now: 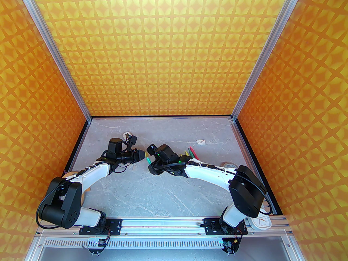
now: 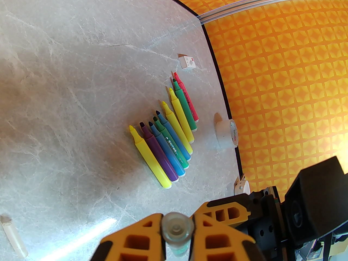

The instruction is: Open the pen caps

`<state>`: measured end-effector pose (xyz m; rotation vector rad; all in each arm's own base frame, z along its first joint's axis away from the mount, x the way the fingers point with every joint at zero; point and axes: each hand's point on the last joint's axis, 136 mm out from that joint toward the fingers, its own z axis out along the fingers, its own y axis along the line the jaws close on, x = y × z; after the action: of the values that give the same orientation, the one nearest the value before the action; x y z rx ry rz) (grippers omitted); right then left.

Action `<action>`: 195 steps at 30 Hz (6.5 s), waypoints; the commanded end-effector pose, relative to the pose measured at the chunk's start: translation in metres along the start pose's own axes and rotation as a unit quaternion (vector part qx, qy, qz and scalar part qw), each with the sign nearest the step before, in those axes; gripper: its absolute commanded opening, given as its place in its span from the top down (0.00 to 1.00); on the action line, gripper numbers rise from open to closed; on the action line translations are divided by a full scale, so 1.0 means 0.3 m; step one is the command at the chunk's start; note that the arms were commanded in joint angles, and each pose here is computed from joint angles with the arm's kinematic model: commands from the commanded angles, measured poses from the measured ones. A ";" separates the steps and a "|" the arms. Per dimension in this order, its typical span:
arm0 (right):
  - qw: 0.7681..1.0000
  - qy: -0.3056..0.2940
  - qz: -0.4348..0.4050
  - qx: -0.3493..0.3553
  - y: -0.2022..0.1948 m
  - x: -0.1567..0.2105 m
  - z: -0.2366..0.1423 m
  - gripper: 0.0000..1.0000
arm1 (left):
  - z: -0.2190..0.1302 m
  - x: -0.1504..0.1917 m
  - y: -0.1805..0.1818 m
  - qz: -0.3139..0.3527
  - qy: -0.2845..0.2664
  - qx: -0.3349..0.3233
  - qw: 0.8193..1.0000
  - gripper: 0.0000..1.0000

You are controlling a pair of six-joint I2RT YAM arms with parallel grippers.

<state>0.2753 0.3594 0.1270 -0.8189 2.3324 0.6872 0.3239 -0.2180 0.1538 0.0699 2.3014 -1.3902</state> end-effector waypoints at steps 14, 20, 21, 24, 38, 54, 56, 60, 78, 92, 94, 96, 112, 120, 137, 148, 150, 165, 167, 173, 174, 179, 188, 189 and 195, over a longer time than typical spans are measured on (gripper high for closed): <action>1.000 -0.001 0.000 -0.005 -0.008 0.013 0.009 0.73 | -0.021 -0.027 -0.098 0.025 -0.008 0.043 0.999 1.00; 1.000 0.003 0.001 0.002 -0.020 0.029 0.000 0.86 | -0.022 -0.037 -0.102 0.025 -0.015 0.046 0.999 1.00; 1.000 0.003 0.002 0.003 -0.023 0.032 -0.005 0.87 | -0.025 -0.042 -0.103 0.026 -0.017 0.046 0.998 1.00; 1.000 0.004 0.001 0.001 -0.025 0.049 -0.016 0.91 | -0.030 -0.055 -0.098 0.021 -0.026 0.044 0.998 1.00; 0.999 0.026 -0.010 -0.037 0.003 0.140 -0.028 1.00 | -0.073 -0.127 -0.044 -0.002 -0.076 0.004 0.997 1.00; 0.998 0.050 -0.010 -0.043 -0.005 0.230 -0.033 1.00 | -0.120 -0.166 -0.028 -0.016 -0.109 -0.006 0.994 1.00; 0.998 0.049 -0.011 -0.041 -0.008 0.236 -0.038 1.00 | -0.125 -0.169 -0.024 -0.019 -0.111 -0.007 0.994 1.00; 0.998 0.049 -0.013 -0.038 -0.015 0.251 -0.046 1.00 | -0.136 -0.173 -0.018 -0.025 -0.117 -0.009 0.993 1.00; 0.996 0.071 -0.020 -0.040 -0.023 0.327 -0.061 1.00 | -0.190 -0.214 -0.009 -0.038 -0.152 -0.019 0.987 1.00; 0.998 0.052 -0.013 0.018 -0.093 0.292 -0.073 1.00 | -0.171 -0.173 0.058 -0.039 -0.108 -0.066 0.991 1.00; 0.998 0.046 -0.006 0.050 -0.131 0.272 -0.072 1.00 | -0.170 -0.148 0.082 -0.037 -0.091 -0.086 0.992 1.00; 0.996 0.042 0.004 0.083 -0.175 0.254 -0.069 1.00 | -0.174 -0.124 0.103 -0.034 -0.077 -0.106 0.991 1.00; 0.981 0.069 0.063 0.170 -0.318 0.238 0.039 1.00 | -0.107 0.056 0.286 -0.011 0.083 -0.286 0.954 1.00; 0.976 0.081 0.075 0.190 -0.363 0.270 0.061 1.00 | -0.052 0.095 0.347 -0.005 0.135 -0.332 0.934 1.00; 0.970 0.099 0.069 0.213 -0.398 0.307 0.076 0.94 | -0.026 0.173 0.422 -0.001 0.203 -0.390 0.898 1.00; 0.967 0.105 0.061 0.222 -0.407 0.307 0.069 0.83 | -0.041 0.177 0.457 0.003 0.212 -0.421 0.882 0.94; 0.967 0.106 0.060 0.223 -0.408 0.306 0.068 0.82 | -0.041 0.178 0.458 0.004 0.213 -0.423 0.881 0.91; 0.972 0.095 0.053 0.209 -0.387 0.275 0.056 0.70 | -0.039 0.179 0.448 0.013 0.214 -0.422 0.881 0.71; 0.974 0.089 0.049 0.202 -0.376 0.261 0.049 0.70 | -0.040 0.168 0.435 0.016 0.206 -0.419 0.884 0.68; 0.987 0.057 0.041 0.146 -0.301 0.195 0.016 0.61 | -0.045 0.142 0.404 0.027 0.190 -0.412 0.891 0.63; 0.988 0.050 0.039 0.141 -0.291 0.182 0.006 0.59 | -0.046 0.132 0.394 0.030 0.183 -0.409 0.893 0.62; 0.991 0.015 0.017 0.130 -0.257 0.107 -0.070 0.53 | -0.049 0.064 0.325 0.060 0.132 -0.386 0.911 0.50; 0.975 -0.056 -0.047 0.210 -0.328 -0.002 -0.265 0.26 | -0.159 -0.069 0.265 0.099 -0.004 -0.354 0.930 0.25; 0.972 -0.064 -0.042 0.221 -0.356 -0.007 -0.290 0.22 | -0.183 -0.090 0.262 0.104 -0.028 -0.350 0.930 0.24; 0.952 -0.111 0.010 0.285 -0.568 -0.020 -0.449 0.04 | -0.345 -0.169 0.279 0.145 -0.145 -0.372 0.905 0.17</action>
<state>0.3384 0.1927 0.1727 -0.4965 2.1952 0.1638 0.3376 -0.0959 0.1199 -0.0334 2.4521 -0.3694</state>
